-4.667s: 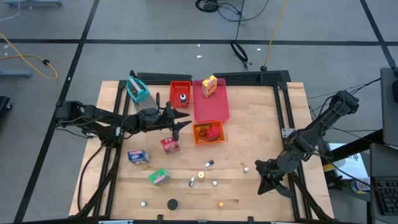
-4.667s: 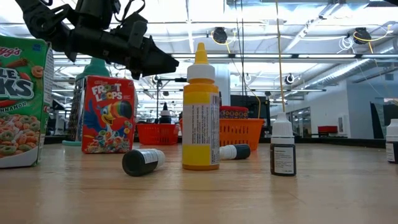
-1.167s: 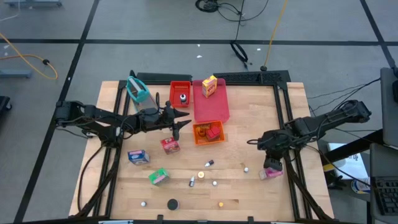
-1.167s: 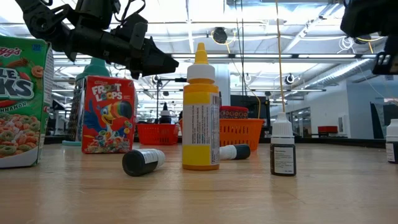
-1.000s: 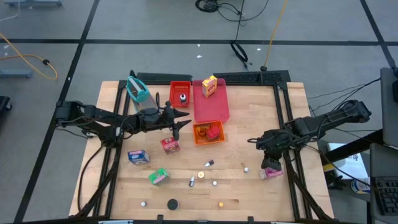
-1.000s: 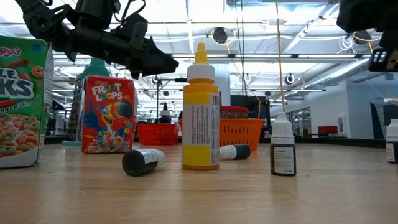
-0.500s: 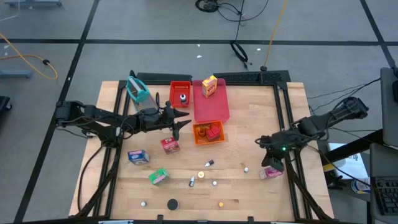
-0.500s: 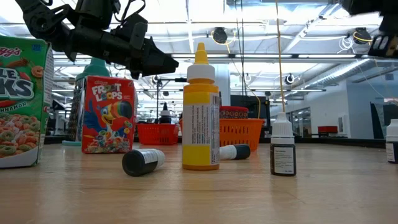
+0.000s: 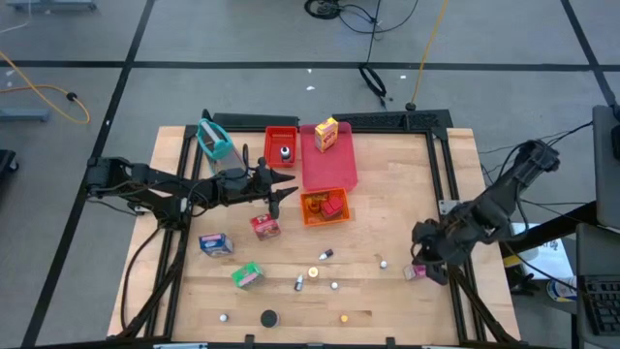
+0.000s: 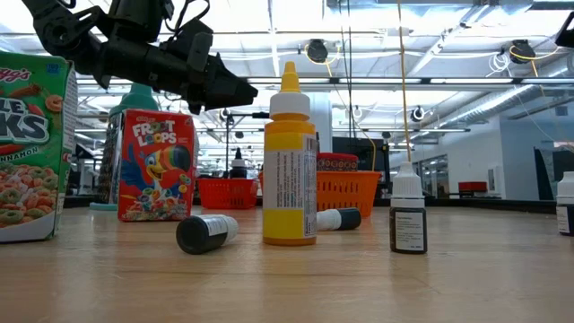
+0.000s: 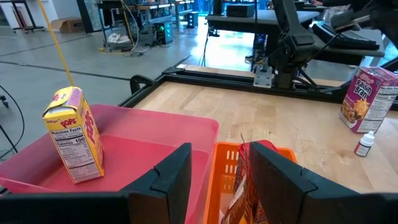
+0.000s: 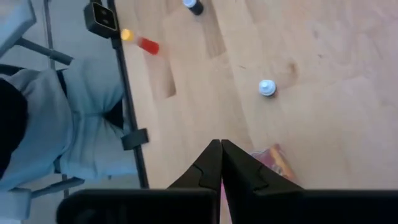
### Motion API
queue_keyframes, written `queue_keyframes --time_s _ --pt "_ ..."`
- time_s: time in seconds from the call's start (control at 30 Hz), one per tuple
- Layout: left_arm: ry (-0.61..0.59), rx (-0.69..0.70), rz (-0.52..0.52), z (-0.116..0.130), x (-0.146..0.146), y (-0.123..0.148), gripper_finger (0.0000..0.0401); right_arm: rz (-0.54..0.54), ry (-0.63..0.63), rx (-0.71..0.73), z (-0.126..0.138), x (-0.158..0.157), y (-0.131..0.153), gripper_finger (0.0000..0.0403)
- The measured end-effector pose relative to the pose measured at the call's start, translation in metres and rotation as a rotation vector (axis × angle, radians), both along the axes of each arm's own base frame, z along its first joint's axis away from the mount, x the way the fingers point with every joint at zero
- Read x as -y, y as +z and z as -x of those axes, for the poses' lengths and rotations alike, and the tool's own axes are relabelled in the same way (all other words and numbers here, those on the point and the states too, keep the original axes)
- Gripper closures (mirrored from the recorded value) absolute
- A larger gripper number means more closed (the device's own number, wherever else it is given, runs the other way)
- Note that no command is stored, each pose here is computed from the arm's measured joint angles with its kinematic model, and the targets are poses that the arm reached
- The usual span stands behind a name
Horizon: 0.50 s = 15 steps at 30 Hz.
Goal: Pick & Place Kitchen Items
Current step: Put the purple cereal box into the pink bin
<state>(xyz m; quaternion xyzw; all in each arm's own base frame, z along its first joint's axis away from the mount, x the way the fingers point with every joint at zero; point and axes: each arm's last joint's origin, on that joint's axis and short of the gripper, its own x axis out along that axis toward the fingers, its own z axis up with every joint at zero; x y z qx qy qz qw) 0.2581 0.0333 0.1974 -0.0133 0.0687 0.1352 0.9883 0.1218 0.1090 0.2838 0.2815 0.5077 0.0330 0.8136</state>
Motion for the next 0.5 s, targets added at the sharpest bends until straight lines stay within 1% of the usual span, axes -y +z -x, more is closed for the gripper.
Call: queue_keyframes --time_s 0.1,0.2,0.3,0.43,0.5 --pt "0.0 0.0 0.0 0.0 0.0 0.0 0.0237 0.023 -0.036 0.002 0.002 -0.004 -0.001 0.0391" --pt "0.0 -0.001 0.0 0.0 0.0 0.0 0.0238 0.025 -0.005 0.007 0.004 -0.01 -0.002 0.0371" --pt "0.0 0.0 0.0 0.0 0.0 0.0 0.0238 0.037 0.01 0.021 0.005 -0.016 -0.003 0.034" --pt "0.0 0.0 0.0 0.0 0.0 0.0 0.0237 0.081 0.026 0.044 0.007 -0.024 -0.006 0.0294" --pt "0.0 0.0 0.0 0.0 0.0 0.0 0.0238 0.102 0.012 0.057 0.008 -0.026 -0.008 0.0272"
